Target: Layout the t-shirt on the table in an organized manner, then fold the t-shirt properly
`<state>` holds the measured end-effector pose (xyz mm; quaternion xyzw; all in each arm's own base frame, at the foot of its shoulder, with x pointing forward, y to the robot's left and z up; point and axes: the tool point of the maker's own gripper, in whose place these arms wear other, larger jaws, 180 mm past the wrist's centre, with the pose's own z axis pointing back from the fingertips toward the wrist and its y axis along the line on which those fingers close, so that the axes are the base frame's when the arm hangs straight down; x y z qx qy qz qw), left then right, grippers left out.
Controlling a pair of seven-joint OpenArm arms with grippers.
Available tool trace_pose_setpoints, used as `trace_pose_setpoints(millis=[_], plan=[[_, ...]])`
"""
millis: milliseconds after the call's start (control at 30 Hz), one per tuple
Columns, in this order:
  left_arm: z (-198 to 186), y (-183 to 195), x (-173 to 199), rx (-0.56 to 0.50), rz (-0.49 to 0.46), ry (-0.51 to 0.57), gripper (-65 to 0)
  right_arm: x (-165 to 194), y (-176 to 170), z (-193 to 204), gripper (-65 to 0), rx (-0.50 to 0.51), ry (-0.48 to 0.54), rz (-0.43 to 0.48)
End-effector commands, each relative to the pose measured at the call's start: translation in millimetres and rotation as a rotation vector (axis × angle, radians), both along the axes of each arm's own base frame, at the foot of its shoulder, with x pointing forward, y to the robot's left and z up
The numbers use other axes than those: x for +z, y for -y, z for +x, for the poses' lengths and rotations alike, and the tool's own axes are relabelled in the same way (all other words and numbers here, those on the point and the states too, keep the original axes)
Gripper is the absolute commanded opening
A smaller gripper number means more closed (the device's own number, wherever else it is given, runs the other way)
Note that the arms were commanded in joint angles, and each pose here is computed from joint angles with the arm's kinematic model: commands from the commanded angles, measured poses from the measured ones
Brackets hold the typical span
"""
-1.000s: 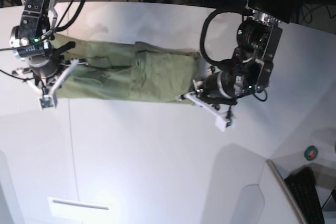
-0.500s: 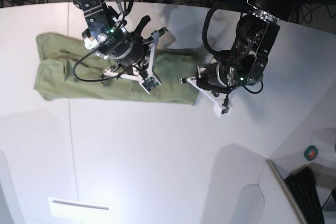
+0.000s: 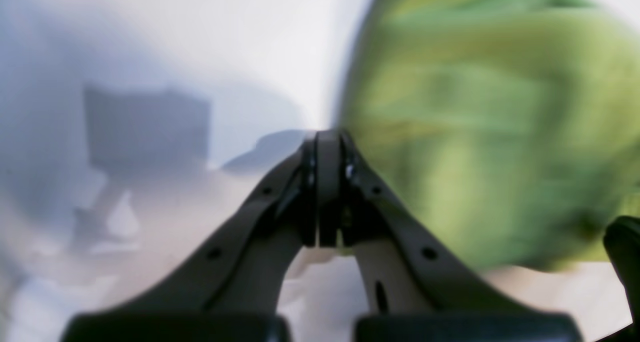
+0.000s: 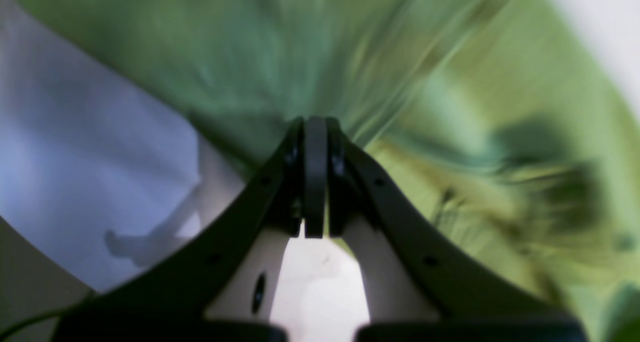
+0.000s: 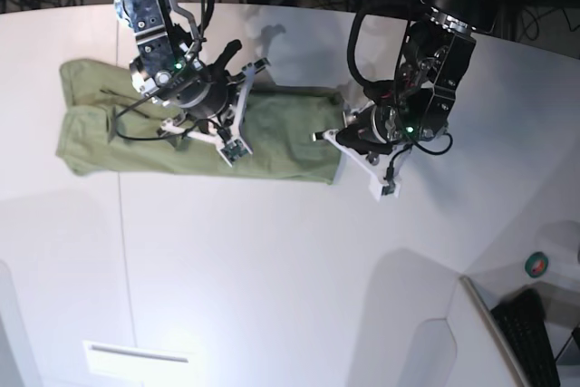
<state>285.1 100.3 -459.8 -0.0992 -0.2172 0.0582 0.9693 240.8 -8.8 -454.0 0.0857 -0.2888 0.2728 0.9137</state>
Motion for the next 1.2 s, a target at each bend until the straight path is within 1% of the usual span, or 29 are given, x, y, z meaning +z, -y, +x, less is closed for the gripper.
trace_pose_setpoints(millis=[0, 33, 100, 167, 233, 300, 367, 467, 500, 567, 667, 700, 733, 767, 833, 867, 900, 967, 1000, 1033, 1067, 1133, 1167], plan=[[18.2, 6.8, 23.3, -0.013, -0.019, 0.088, -65.0, 18.3, -4.8, 11.7, -65.0, -0.002, 0.060, 0.029], [19.5, 12.2, 31.6, -0.021, -0.033, 0.106, -65.0, 27.2, -5.1, 15.4, -65.0, -0.005, 0.086, 0.034], [20.1, 24.8, 42.0, -0.043, -0.059, 0.117, -65.0, 34.5, -2.5, 15.6, -65.0, -0.008, 0.088, 0.022], [19.9, 39.9, 43.5, -0.045, -0.093, 0.116, -65.0, 39.9, -0.2, 17.2, -65.0, -0.012, 0.091, 0.013], [15.4, 48.3, 33.9, -0.036, -0.109, 0.083, -65.0, 42.0, 0.4, 18.2, -65.0, -0.012, 0.097, 0.012], [7.5, 50.6, 16.4, -0.026, -0.105, 0.029, -65.0, 42.0, 2.4, 19.2, -65.0, -0.018, 0.098, 0.009], [-0.8, 45.1, 0.4, -0.016, -0.088, -0.021, -65.0, 43.1, 17.9, 25.8, -65.0, -0.065, 0.104, 0.000], [-8.4, 34.5, -15.4, -0.001, -0.061, -0.062, -65.0, 45.4, 57.0, 40.4, -65.0, -0.176, 0.117, -0.027], [-6.2, 32.2, -15.4, 0.004, -0.056, -0.049, -65.0, 46.9, 73.3, 45.3, -65.0, -0.221, 0.121, -0.037], [-2.1, 21.8, -14.7, 0.013, -0.038, -0.025, -65.0, 52.2, 115.2, 55.5, -65.0, -0.353, 0.138, -0.051], [6.6, 25.5, 1.9, 0.013, -0.058, 0.028, -65.0, 60.3, 173.9, 61.0, -65.0, -0.557, 0.142, -0.057], [11.2, 28.0, 12.3, 0.007, -0.068, 0.062, -65.0, 62.2, 192.2, 59.7, -65.0, -0.624, 0.136, -0.059], [12.7, 26.0, 20.8, 0.021, -0.080, 0.088, -65.0, 65.2, 209.0, 58.8, -65.0, -0.670, 0.125, -0.058], [14.6, 18.6, 29.5, 0.051, -0.089, 0.114, -65.0, 66.3, 217.9, 56.6, -65.0, -0.689, 0.102, -0.034], [20.8, -5.2, 49.9, 0.121, -0.101, 0.181, -65.0, 64.8, 230.6, 45.1, -65.0, -0.687, 0.027, 0.049], [22.5, -15.9, 58.0, 0.133, -0.105, 0.213, -65.0, 65.4, 242.9, 38.6, -58.4, -0.689, -0.005, 0.069], [24.5, -28.3, 65.3, 0.137, -0.105, 0.246, -65.0, 62.2, 252.8, 32.8, -48.3, -0.704, -0.044, 0.096], [26.6, -57.7, 71.9, 0.153, -0.090, 0.290, -65.0, 48.0, 261.7, 23.9, -32.4, -0.716, -0.133, 0.165], [28.0, -72.1, 74.1, 0.153, -0.078, 0.310, -65.0, 40.1, 267.3, 18.7, -25.5, -0.720, -0.178, 0.205], [26.4, -83.7, 72.3, 0.155, -0.071, 0.314, -65.0, 31.6, 270.1, 13.2, -21.5, -0.723, -0.226, 0.247], [25.7, -94.9, 71.9, 0.154, -0.063, 0.322, -65.0, 22.0, 268.7, 7.9, -19.4, -0.722, -0.273, 0.306], [24.3, -115.6, 72.6, 0.127, -0.034, 0.334, -65.0, 8.5, 266.6, 1.9, -19.1, -0.727, -0.334, 0.425], [23.3, -119.7, 71.3, 0.113, -0.026, 0.331, -65.0, 4.8, 265.5, 1.7, -19.1, -0.732, -0.343, 0.474]])
